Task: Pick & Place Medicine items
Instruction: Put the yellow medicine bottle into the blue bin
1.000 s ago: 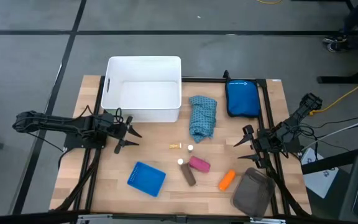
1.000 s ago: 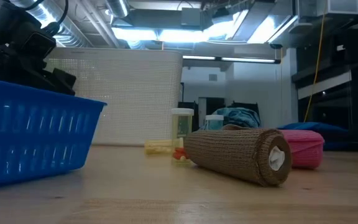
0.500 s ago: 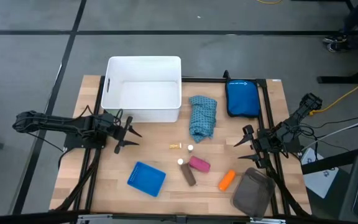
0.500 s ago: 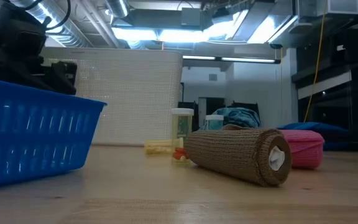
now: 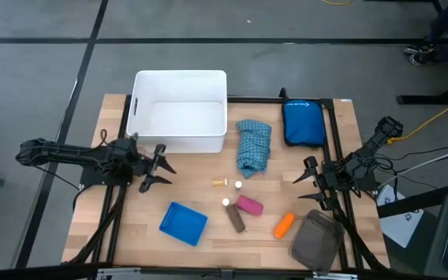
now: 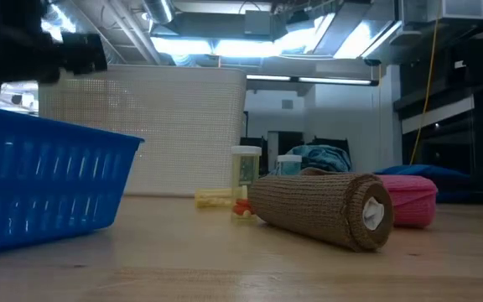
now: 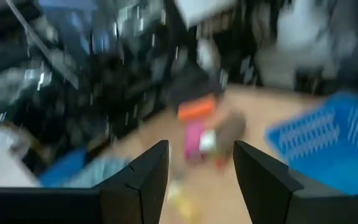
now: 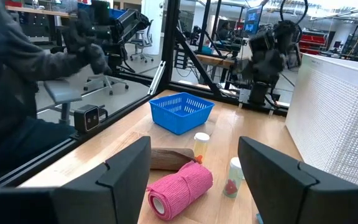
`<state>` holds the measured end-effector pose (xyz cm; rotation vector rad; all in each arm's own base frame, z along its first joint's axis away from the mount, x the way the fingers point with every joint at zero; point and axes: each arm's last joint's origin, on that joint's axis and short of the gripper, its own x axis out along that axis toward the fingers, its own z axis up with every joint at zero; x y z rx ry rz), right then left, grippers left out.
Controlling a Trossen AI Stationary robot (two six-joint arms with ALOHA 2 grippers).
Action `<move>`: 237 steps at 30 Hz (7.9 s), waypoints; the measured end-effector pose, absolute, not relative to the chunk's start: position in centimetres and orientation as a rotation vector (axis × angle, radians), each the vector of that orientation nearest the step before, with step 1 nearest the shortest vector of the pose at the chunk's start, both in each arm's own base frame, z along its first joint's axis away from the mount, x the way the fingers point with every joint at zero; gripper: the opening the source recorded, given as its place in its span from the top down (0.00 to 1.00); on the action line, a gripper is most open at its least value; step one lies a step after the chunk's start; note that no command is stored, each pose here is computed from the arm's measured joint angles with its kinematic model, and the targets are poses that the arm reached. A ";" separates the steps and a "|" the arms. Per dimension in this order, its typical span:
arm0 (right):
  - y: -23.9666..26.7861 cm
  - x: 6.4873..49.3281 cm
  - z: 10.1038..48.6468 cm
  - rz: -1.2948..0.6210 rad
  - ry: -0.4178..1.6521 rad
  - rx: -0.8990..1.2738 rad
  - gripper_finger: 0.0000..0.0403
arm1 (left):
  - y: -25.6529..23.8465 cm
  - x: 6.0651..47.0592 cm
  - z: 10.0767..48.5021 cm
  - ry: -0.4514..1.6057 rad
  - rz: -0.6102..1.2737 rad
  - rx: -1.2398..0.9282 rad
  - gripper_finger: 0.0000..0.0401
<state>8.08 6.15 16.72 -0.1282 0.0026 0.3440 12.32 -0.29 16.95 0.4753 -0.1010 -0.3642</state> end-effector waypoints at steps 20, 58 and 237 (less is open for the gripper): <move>6.2 8.1 16.7 0.343 0.002 -0.128 0.39 | -0.2 11.9 20.4 -0.339 -0.315 0.175 0.56; 5.9 8.1 17.6 0.265 -0.065 -0.058 0.39 | 0.4 12.3 19.8 -0.246 -0.109 0.095 0.56; 4.5 8.5 18.8 -0.022 -0.155 0.231 0.39 | -11.1 25.8 20.7 1.016 -0.426 -0.327 0.77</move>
